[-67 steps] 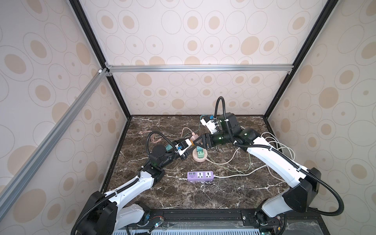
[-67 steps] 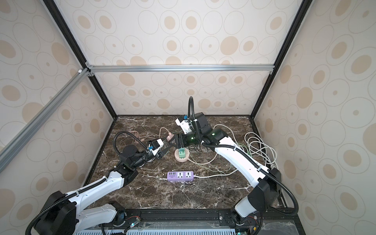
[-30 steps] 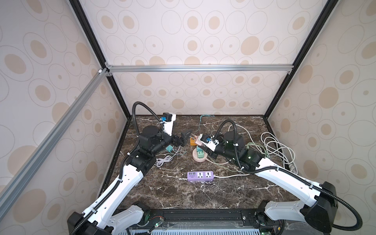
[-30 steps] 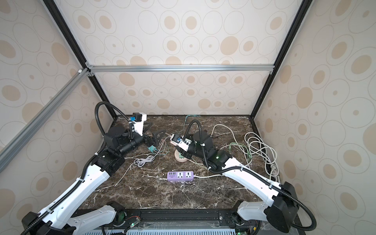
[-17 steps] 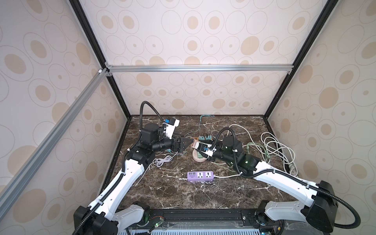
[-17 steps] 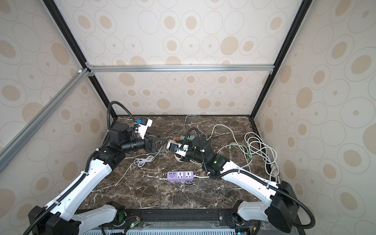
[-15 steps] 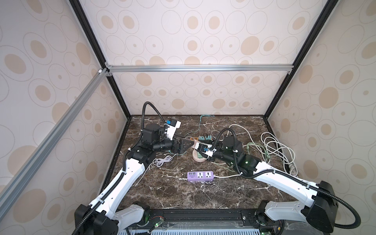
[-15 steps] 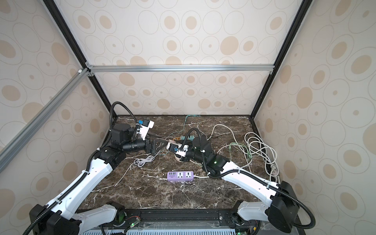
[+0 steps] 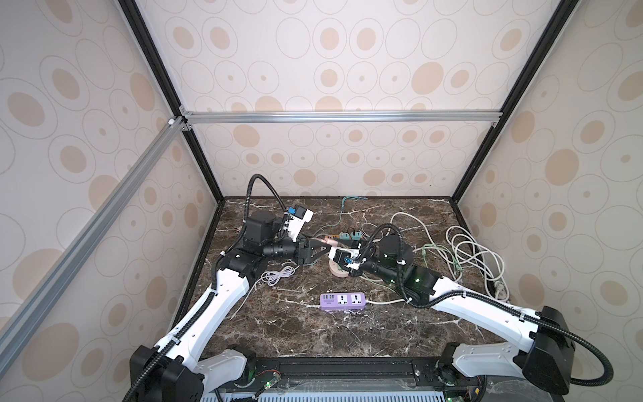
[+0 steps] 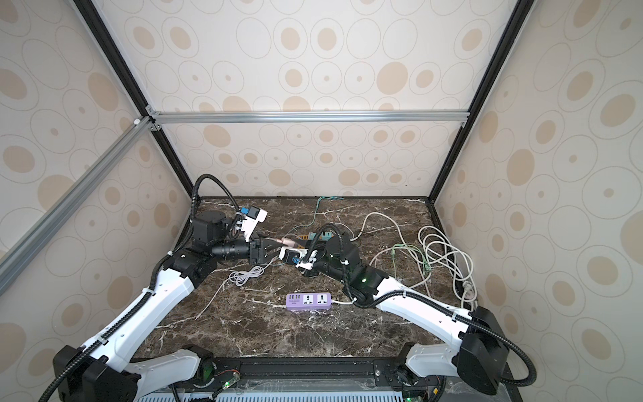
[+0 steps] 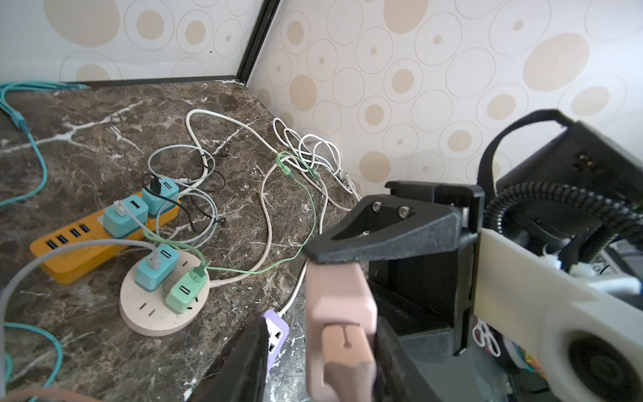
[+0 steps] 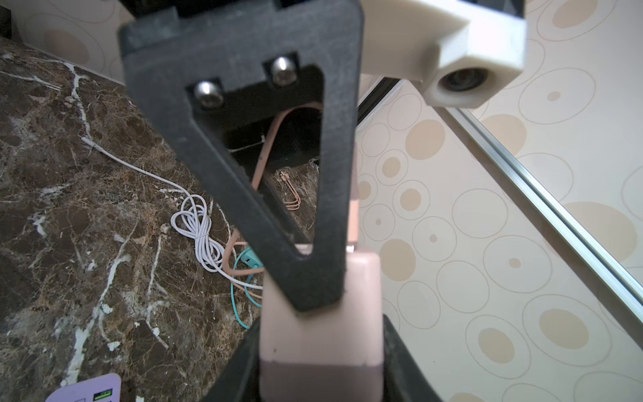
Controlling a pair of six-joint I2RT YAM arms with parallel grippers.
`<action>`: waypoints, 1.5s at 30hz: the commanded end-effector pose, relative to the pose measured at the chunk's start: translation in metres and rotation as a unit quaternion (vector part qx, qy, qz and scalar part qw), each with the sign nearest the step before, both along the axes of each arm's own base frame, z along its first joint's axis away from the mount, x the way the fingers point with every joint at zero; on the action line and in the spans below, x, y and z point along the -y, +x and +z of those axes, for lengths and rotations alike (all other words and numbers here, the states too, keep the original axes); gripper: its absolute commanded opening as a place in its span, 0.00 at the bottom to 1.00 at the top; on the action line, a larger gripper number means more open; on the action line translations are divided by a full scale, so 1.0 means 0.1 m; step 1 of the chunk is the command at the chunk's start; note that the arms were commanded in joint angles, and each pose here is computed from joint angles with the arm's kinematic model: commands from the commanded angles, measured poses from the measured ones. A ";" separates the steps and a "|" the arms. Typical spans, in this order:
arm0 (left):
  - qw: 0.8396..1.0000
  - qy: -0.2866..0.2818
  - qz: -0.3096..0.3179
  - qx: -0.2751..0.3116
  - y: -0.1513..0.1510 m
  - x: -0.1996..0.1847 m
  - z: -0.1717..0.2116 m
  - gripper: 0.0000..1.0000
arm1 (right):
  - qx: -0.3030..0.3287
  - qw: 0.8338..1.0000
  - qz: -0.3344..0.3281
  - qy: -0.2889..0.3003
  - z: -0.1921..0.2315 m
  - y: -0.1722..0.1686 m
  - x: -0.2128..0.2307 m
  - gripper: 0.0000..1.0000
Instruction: Insert the plug
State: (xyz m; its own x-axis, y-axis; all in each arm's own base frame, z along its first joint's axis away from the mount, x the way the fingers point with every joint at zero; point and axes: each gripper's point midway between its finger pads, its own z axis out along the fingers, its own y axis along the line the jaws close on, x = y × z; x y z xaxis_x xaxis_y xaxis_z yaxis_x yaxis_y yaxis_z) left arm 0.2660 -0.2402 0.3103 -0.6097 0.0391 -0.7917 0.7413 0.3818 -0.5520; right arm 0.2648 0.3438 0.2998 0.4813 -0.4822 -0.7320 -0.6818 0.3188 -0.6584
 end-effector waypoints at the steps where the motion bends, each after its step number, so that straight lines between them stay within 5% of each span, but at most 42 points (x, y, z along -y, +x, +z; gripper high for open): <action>1: 0.998 -0.035 -0.031 0.033 -0.07 0.05 0.26 0.35 | 0.008 0.999 0.010 0.035 0.17 -0.03 -0.09 0.23; 3: 0.998 -0.037 -0.027 0.051 -0.08 0.03 0.35 0.23 | -0.010 0.999 0.005 0.045 0.18 -0.01 -0.10 0.25; 5: 0.997 -0.023 0.019 0.069 0.05 -0.07 0.45 0.00 | -0.022 0.998 -0.002 0.061 0.21 0.01 -0.09 0.31; 9: 0.980 0.025 0.176 0.089 0.42 -0.47 0.64 0.00 | -0.077 0.994 -0.037 0.073 0.17 0.11 -0.06 0.71; 11: 0.964 0.036 0.239 0.109 0.53 -0.66 0.80 0.00 | -0.110 0.990 -0.053 0.074 0.10 0.15 -0.05 0.80; 13: 0.950 0.026 0.277 0.144 0.55 -0.80 1.10 0.00 | -0.144 0.983 -0.061 0.091 0.02 0.18 -0.05 0.99; 19: 0.915 -0.049 0.319 0.241 0.36 -0.99 2.12 0.00 | -0.203 0.963 -0.074 0.161 -0.08 0.25 -0.10 0.98; 25: 0.895 -0.097 0.307 0.310 0.15 -1.01 2.82 0.00 | -0.245 0.957 -0.026 0.151 -0.36 0.24 -0.41 0.98; 39: 0.867 -0.068 0.351 0.348 0.19 -1.17 3.16 0.00 | -0.340 0.919 0.088 0.178 -1.08 0.43 -1.62 0.99; 45: 0.866 -0.062 0.351 0.349 0.18 -1.18 3.19 0.00 | -0.344 0.910 0.044 0.229 -1.36 0.77 -2.07 0.99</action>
State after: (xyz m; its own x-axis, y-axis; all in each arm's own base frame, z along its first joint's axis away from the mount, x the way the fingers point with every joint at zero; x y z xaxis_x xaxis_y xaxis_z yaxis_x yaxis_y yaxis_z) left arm 0.2997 -0.1313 0.6055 0.1035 -0.2697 -0.9574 0.5295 0.8298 -0.1765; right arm 0.3297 0.5371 0.1501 -0.1410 -0.1391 -0.9802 -0.9375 0.3368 0.0871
